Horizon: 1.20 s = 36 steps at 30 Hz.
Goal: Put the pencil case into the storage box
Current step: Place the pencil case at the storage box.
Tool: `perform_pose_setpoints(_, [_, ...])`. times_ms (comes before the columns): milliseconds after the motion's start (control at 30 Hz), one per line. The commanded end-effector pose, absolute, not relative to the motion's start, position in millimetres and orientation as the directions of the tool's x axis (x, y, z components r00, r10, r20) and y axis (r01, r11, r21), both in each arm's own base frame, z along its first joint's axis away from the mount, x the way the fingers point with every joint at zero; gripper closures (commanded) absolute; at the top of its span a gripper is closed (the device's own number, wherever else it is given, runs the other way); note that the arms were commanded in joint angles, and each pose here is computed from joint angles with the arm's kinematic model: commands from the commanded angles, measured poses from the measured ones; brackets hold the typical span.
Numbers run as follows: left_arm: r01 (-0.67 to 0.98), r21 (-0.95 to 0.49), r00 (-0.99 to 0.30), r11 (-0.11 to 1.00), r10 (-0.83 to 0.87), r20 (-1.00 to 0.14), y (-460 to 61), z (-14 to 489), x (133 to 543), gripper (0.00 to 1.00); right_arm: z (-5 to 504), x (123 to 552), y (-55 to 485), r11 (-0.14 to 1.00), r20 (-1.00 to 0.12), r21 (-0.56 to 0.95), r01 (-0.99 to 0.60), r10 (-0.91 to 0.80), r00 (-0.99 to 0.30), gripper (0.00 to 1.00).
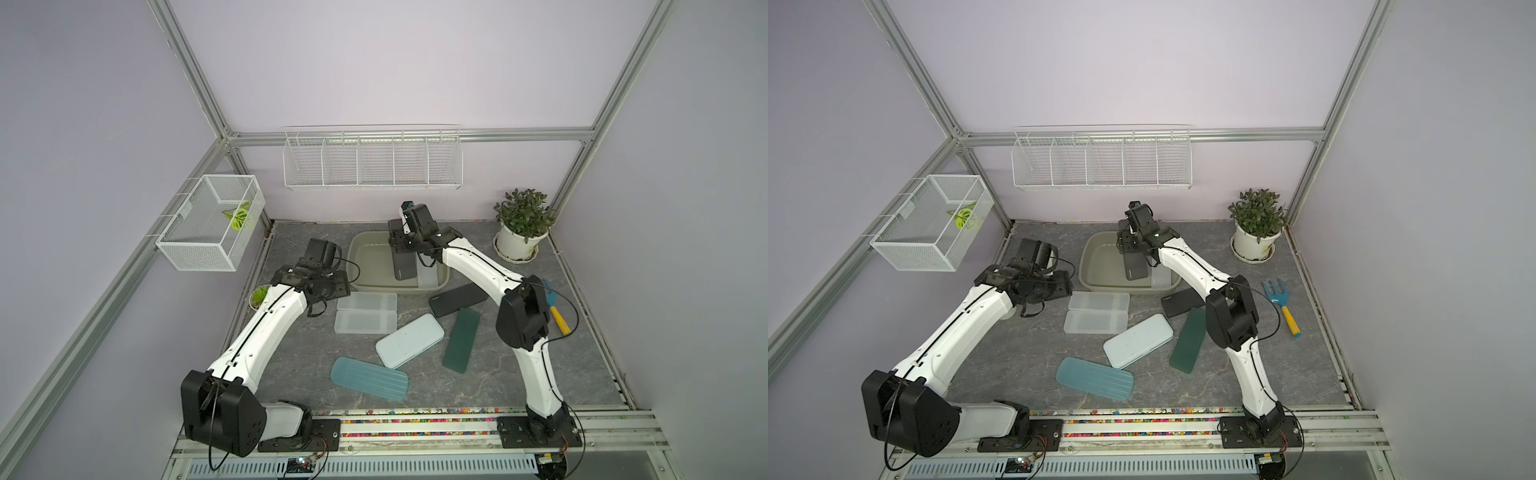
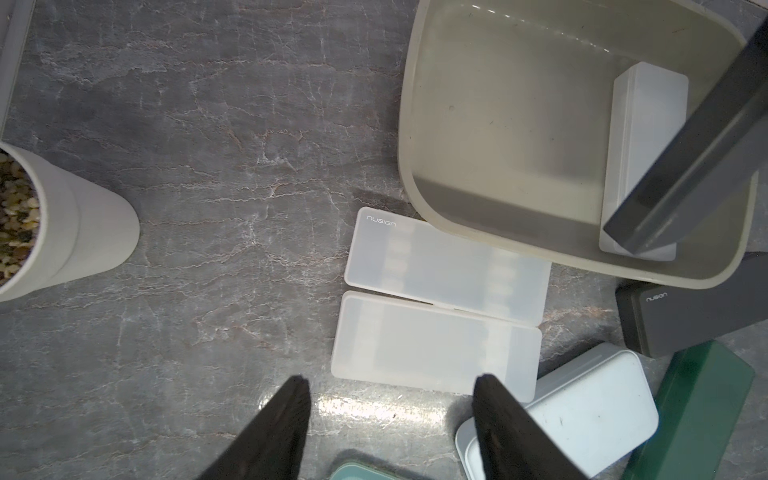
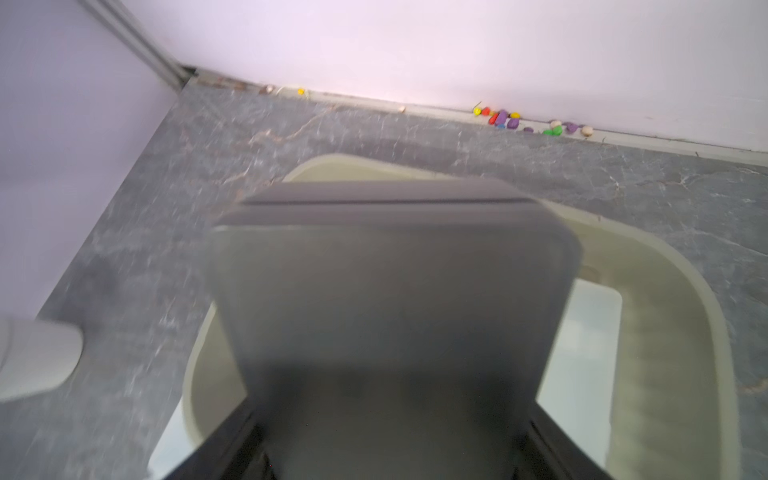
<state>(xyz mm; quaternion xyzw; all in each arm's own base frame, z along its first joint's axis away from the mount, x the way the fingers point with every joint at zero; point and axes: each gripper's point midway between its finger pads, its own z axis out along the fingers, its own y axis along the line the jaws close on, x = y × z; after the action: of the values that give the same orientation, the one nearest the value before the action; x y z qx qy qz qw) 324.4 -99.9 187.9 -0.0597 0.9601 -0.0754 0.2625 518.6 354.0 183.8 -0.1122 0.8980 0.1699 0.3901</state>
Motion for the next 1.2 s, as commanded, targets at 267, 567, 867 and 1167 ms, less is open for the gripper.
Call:
perform_pose_setpoints(267, [-0.078, -0.156, -0.849, 0.985, -0.148, -0.507, -96, 186, 334, 0.33, 142, 563, 360, 0.942, -0.689, 0.252, -0.223, 0.013, -0.725, 0.61])
perform_pose_setpoints(567, [-0.071, -0.149, -0.857, 0.986, -0.137, -0.497, -98, 181, 340, 0.33, 89, 538, 346, 0.964, -0.555, 0.203, -0.174, -0.033, -0.831, 0.59])
perform_pose_setpoints(867, [-0.054, -0.137, -0.867, 0.989, -0.114, -0.485, -100, 177, 345, 0.33, 44, 531, 325, 0.981, -0.455, 0.153, -0.118, -0.036, -0.89, 0.46])
perform_pose_setpoints(1167, [-0.053, -0.122, -0.866, 0.991, -0.106, -0.489, -97, 181, 347, 0.33, 37, 538, 321, 0.981, -0.456, 0.161, -0.109, -0.023, -0.889, 0.26])
